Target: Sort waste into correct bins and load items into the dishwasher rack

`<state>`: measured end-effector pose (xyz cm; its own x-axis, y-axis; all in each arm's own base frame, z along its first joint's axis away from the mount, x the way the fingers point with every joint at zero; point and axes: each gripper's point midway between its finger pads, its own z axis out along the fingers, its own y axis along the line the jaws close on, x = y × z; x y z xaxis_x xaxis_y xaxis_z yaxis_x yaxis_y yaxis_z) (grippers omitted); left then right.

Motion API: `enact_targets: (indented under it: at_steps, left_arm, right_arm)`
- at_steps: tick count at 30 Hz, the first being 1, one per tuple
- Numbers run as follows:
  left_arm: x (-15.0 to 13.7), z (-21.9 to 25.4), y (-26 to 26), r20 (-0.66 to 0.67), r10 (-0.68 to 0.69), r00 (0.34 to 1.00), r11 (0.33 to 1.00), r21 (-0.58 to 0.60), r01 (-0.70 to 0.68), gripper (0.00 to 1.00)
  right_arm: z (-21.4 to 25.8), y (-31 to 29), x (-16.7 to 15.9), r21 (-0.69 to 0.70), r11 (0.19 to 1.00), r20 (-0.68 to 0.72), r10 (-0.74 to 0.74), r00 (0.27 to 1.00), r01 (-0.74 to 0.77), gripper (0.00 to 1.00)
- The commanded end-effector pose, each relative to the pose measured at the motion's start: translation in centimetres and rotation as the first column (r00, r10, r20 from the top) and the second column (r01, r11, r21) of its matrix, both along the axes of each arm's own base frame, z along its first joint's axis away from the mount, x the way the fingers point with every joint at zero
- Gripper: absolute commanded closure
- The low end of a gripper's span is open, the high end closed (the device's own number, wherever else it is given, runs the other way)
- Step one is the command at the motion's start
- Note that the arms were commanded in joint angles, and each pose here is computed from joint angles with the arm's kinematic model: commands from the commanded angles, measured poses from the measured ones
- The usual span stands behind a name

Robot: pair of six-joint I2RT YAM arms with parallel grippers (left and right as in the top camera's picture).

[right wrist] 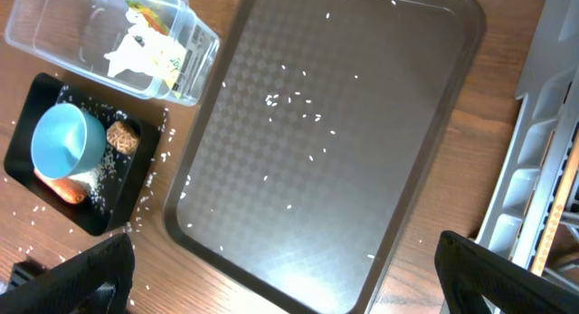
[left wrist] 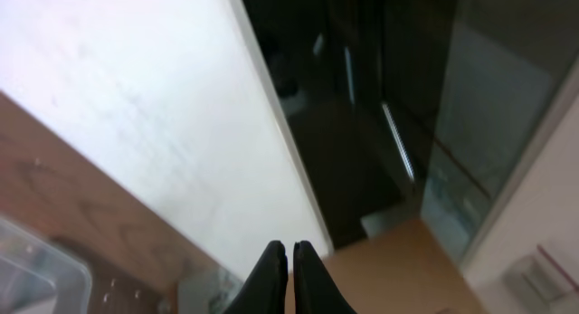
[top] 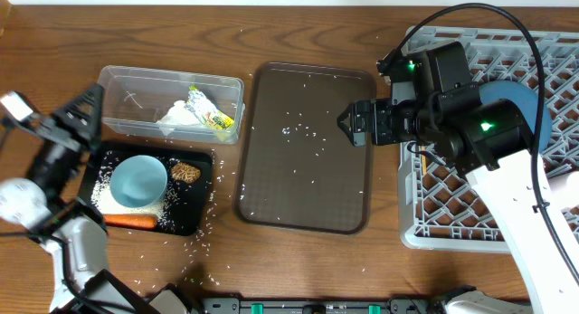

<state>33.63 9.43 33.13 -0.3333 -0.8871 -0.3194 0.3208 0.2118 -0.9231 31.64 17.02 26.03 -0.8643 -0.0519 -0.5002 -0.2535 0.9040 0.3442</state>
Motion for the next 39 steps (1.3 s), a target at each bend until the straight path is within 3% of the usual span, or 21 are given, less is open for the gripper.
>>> enact_targets:
  at_steps: [1, 6, 10, 15, 18, 20, 23, 25, 26, 29, 30, 31, 34, 39]
  left_arm:
    - [0.9, 3.8, 0.8, 0.056, 0.057, 0.997, 0.997, 0.051, -0.059, 0.94]
    - [2.8, 4.4, 1.4, -0.064, 0.086, 0.994, 0.988, 0.135, -0.076, 0.94]
    - [2.8, 0.8, 1.4, -0.254, 0.109, 0.961, 0.972, 0.231, -0.050, 0.94]
    - [-0.6, -6.9, 1.0, -0.545, 0.213, 0.811, 0.920, 0.391, 0.021, 0.94]
    - [-3.3, -10.4, 0.0, -0.665, 0.284, 0.691, 0.866, 0.487, 0.113, 0.94]
    - [-4.6, -11.6, -1.3, -0.703, 0.303, 0.644, 0.821, 0.535, 0.198, 0.93]
    - [-6.1, -12.9, -2.9, -0.738, 0.336, 0.585, 0.755, 0.582, 0.301, 0.57]
    - [-6.0, -12.8, -4.5, -0.738, 0.294, 0.607, 0.736, 0.580, 0.349, 0.08]
    - [-6.1, -12.8, -5.2, -0.745, 0.269, 0.610, 0.738, 0.566, 0.367, 0.02]
    - [-7.1, -13.6, -6.1, -0.771, 0.241, 0.590, 0.712, 0.553, 0.432, 0.03]
    - [-7.5, -14.1, -5.8, -0.785, 0.262, 0.562, 0.706, 0.553, 0.443, 0.12]
    - [-8.2, -14.8, -5.2, -0.801, 0.305, 0.515, 0.705, 0.553, 0.444, 0.17]
    - [-9.9, -16.7, -2.5, -0.818, 0.447, 0.362, 0.687, 0.573, 0.447, 0.18]
    - [-8.4, -18.5, -2.8, -0.834, 0.423, 0.354, 0.680, 0.550, 0.485, 0.27]
  right_arm:
    - [0.7, 0.3, 0.1, 0.015, 1.000, 0.012, -0.016, 1.000, 0.016, 0.01]
    - [1.0, 0.4, 0.3, 0.027, 0.999, 0.020, -0.026, 0.999, 0.026, 0.01]
    - [0.9, 0.4, 0.3, 0.027, 0.999, 0.018, -0.028, 0.999, 0.027, 0.01]
    - [1.0, 0.4, 0.4, 0.028, 0.999, 0.023, -0.028, 0.999, 0.027, 0.01]
    - [1.1, 0.5, 0.6, 0.031, 0.999, 0.031, -0.029, 0.999, 0.028, 0.01]
    - [1.2, 0.4, 0.8, 0.029, 0.999, 0.039, -0.034, 0.999, 0.033, 0.01]
    - [1.3, 0.4, 0.9, 0.027, 0.999, 0.047, -0.038, 0.998, 0.036, 0.01]
    - [1.2, 0.3, 0.8, 0.023, 0.999, 0.040, -0.038, 0.998, 0.037, 0.01]
    - [1.1, 0.3, 0.7, 0.022, 0.999, 0.037, -0.037, 0.999, 0.037, 0.01]
    - [0.8, -0.1, 0.5, 0.002, 0.999, 0.027, -0.045, 0.999, 0.045, 0.01]
    - [0.7, -0.3, 0.5, -0.009, 0.999, 0.026, -0.051, 0.998, 0.051, 0.01]
    - [0.6, -0.4, 0.5, -0.016, 0.998, 0.024, -0.053, 0.998, 0.054, 0.01]
    - [0.3, -0.7, 0.1, -0.029, 0.998, 0.006, -0.056, 0.998, 0.057, 0.01]
    - [0.1, -0.8, 0.0, -0.036, 0.998, -0.003, -0.058, 0.998, 0.058, 0.01]
